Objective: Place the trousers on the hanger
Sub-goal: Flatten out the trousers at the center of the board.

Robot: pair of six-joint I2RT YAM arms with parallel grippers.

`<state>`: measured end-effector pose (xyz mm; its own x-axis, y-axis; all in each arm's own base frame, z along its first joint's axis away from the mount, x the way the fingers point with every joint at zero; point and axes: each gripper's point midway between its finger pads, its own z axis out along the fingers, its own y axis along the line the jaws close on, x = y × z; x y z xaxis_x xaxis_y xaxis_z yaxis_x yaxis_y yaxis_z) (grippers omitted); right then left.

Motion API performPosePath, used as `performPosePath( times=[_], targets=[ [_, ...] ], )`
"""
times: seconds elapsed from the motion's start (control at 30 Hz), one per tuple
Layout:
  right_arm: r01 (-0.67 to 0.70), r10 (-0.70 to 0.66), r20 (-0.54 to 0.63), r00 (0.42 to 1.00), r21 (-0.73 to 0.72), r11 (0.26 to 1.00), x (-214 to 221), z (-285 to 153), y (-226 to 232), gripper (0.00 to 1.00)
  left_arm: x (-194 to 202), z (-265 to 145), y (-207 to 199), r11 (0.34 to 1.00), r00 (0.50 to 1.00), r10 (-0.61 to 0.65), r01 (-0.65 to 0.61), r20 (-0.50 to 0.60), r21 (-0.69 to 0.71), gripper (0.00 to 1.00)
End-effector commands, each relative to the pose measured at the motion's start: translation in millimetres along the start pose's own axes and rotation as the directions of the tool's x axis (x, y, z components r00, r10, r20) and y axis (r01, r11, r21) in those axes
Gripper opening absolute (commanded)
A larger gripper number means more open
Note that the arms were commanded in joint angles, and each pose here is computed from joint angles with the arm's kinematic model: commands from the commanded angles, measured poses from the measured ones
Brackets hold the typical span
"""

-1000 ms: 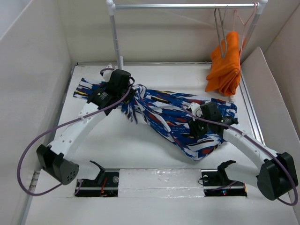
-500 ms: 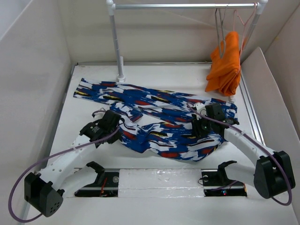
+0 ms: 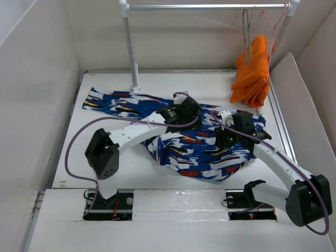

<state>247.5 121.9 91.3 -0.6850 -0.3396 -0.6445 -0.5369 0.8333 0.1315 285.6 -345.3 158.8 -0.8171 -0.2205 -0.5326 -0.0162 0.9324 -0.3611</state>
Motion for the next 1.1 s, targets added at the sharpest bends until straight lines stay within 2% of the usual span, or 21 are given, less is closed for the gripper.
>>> performPosePath(
  times=[0.0, 0.07, 0.1, 0.13, 0.17, 0.23, 0.27, 0.3, 0.33, 0.37, 0.4, 0.47, 0.5, 0.57, 0.63, 0.67, 0.7, 0.8, 0.83, 1.0, 1.07],
  targets=[
    [0.025, -0.027, 0.085, 0.996, 0.028, 0.999, -28.7, -19.9, 3.0, 0.46, 5.6, -22.0, 4.6, 0.990, 0.992, 0.121, -0.119, 0.029, -0.081, 0.88],
    [0.034, -0.039, 0.109, 0.993, 0.044, 0.998, -31.1, -29.9, 5.1, 0.46, -0.4, -31.2, 13.3, 0.994, 0.994, 0.075, -0.068, 0.080, -0.084, 0.89],
    [0.038, -0.043, 0.119, 0.992, 0.041, 0.998, -32.6, -32.6, 8.7, 0.46, -13.7, -55.7, 14.8, 0.999, 0.990, 0.027, -0.021, 0.137, -0.042, 0.89],
    [0.056, -0.060, 0.151, 0.987, 0.032, 0.998, -36.8, -40.9, 17.1, 0.45, -23.5, -58.3, 56.0, 0.990, 0.973, -0.095, 0.114, 0.211, -0.082, 0.87],
    [0.056, -0.060, 0.152, 0.987, 0.032, 0.998, -36.9, -41.0, 17.2, 0.43, -23.5, -58.3, 56.4, 0.990, 0.973, -0.096, 0.116, 0.212, -0.082, 0.87],
    [0.084, -0.086, 0.163, 0.983, 0.020, 0.996, -36.3, -44.4, 25.9, 0.32, -22.2, -72.1, 98.7, 0.971, 0.940, -0.209, 0.232, 0.269, -0.058, 0.82],
    [0.091, -0.092, 0.161, 0.983, 0.016, 0.996, -35.1, -44.3, 28.8, 0.11, -29.3, -72.0, 123.3, 0.934, 0.898, -0.325, 0.354, 0.295, -0.049, 0.80],
    [0.096, -0.098, 0.151, 0.984, 0.017, 0.995, -30.3, -41.9, 29.6, 0.01, -11.5, -73.0, 149.7, 0.912, 0.883, -0.389, 0.410, 0.264, -0.028, 0.78],
    [0.105, -0.105, 0.149, 0.983, 0.006, 0.994, -29.0, -40.7, 32.7, 0.00, -13.7, -73.4, 159.2, 0.883, 0.848, -0.456, 0.469, 0.270, 0.019, 0.75],
    [0.121, -0.118, 0.143, 0.983, -0.011, 0.993, -26.6, -39.0, 37.9, 0.00, -10.0, -73.2, 174.1, 0.841, 0.805, -0.528, 0.539, 0.270, 0.038, 0.75],
    [0.128, -0.124, 0.142, 0.982, -0.025, 0.991, -25.4, -37.5, 41.5, 0.00, -23.6, -86.3, 194.7, 0.781, 0.726, -0.614, 0.616, 0.311, 0.104, 0.74],
    [0.145, -0.137, 0.136, 0.981, -0.049, 0.988, -23.0, -33.6, 48.8, 0.00, -4.7, -74.6, 227.6, 0.722, 0.670, -0.678, 0.685, 0.302, 0.101, 0.74],
    [0.149, -0.141, 0.122, 0.982, -0.060, 0.987, -20.4, -30.4, 51.4, 0.01, -14.8, -83.6, 247.7, 0.662, 0.588, -0.730, 0.736, 0.348, 0.145, 0.74],
    [0.156, -0.148, 0.113, 0.983, -0.068, 0.985, -19.7, -28.7, 55.2, 0.15, -5.4, -79.0, 268.3, 0.635, 0.564, -0.746, 0.762, 0.354, 0.124, 0.74],
    [0.169, -0.160, 0.109, 0.981, -0.079, 0.982, -19.1, -25.3, 62.0, 0.24, -9.9, -79.6, 292.1, 0.618, 0.542, -0.739, 0.782, 0.401, 0.082, 0.76],
    [0.166, -0.156, 0.109, 0.982, -0.086, 0.982, -18.2, -23.8, 64.8, 0.31, -5.8, -70.7, 303.2, 0.612, 0.554, -0.729, 0.791, 0.403, 0.019, 0.76],
    [0.173, -0.161, 0.108, 0.981, -0.106, 0.979, -17.4, -21.9, 70.5, 0.34, -5.8, -66.8, 313.4, 0.627, 0.581, -0.700, 0.778, 0.416, -0.033, 0.78],
    [0.176, -0.163, 0.107, 0.981, -0.121, 0.977, -17.8, -19.8, 77.0, 0.38, 5.1, -44.4, 347.0, 0.574, 0.589, -0.697, 0.800, 0.410, -0.174, 0.80],
    [0.185, -0.172, 0.110, 0.979, -0.127, 0.974, -18.1, -20.0, 80.2, 0.39, -3.0, -39.2, 347.5, 0.606, 0.610, -0.682, 0.780, 0.402, -0.155, 0.80],
    [0.184, -0.174, 0.098, 0.980, -0.107, 0.977, -15.4, -20.0, 78.0, 0.39, -10.3, -19.7, 353.8, 0.623, 0.631, -0.677, 0.765, 0.378, -0.162, 0.71],
    [0.178, -0.168, 0.097, 0.981, -0.103, 0.979, -14.8, -18.8, 77.3, 0.40, -17.6, -15.6, 351.8, 0.656, 0.654, -0.657, 0.741, 0.376, -0.143, 0.62]
  ],
)
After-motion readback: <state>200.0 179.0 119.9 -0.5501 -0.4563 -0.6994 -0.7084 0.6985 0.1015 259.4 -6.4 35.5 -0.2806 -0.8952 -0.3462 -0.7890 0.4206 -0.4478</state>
